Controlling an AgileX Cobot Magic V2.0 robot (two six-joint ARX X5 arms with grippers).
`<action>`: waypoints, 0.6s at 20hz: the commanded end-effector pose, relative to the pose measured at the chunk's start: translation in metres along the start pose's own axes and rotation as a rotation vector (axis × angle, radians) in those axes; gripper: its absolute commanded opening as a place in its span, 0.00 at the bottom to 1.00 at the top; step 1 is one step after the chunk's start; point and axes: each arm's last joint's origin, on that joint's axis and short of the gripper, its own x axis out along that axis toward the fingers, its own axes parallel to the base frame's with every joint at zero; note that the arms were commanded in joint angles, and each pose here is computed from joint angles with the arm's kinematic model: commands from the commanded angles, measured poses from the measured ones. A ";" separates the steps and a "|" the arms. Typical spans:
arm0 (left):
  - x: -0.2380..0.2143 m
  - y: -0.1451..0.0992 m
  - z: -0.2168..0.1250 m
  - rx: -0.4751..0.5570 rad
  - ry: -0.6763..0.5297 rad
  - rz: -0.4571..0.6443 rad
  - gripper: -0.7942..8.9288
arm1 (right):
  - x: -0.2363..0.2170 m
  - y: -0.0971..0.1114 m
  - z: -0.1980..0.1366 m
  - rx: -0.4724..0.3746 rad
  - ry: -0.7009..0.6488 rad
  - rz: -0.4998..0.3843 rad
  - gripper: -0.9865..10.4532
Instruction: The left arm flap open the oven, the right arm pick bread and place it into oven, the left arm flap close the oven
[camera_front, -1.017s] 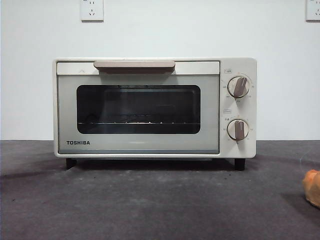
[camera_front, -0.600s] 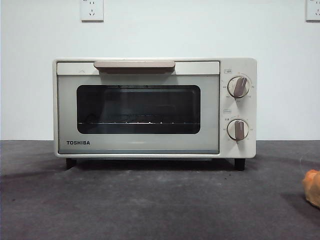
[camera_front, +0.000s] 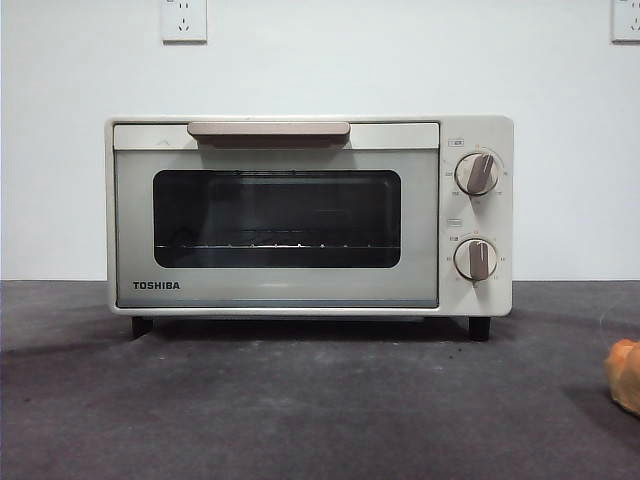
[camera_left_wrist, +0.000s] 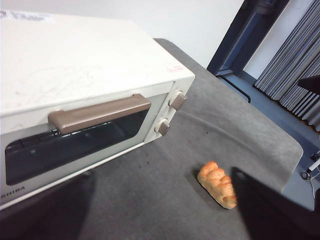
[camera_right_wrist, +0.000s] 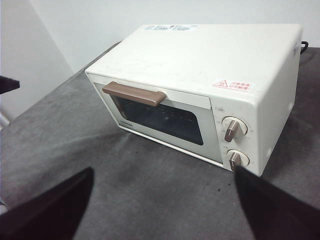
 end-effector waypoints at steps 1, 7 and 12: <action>-0.002 -0.003 0.008 0.034 -0.031 -0.005 0.62 | -0.002 0.002 0.004 -0.010 -0.015 0.004 0.52; -0.002 -0.003 0.008 0.031 -0.031 -0.005 0.62 | -0.001 0.002 0.004 0.009 -0.011 0.003 0.52; -0.002 -0.003 0.008 0.031 -0.031 -0.006 0.62 | 0.007 -0.007 0.000 0.101 0.066 -0.083 0.52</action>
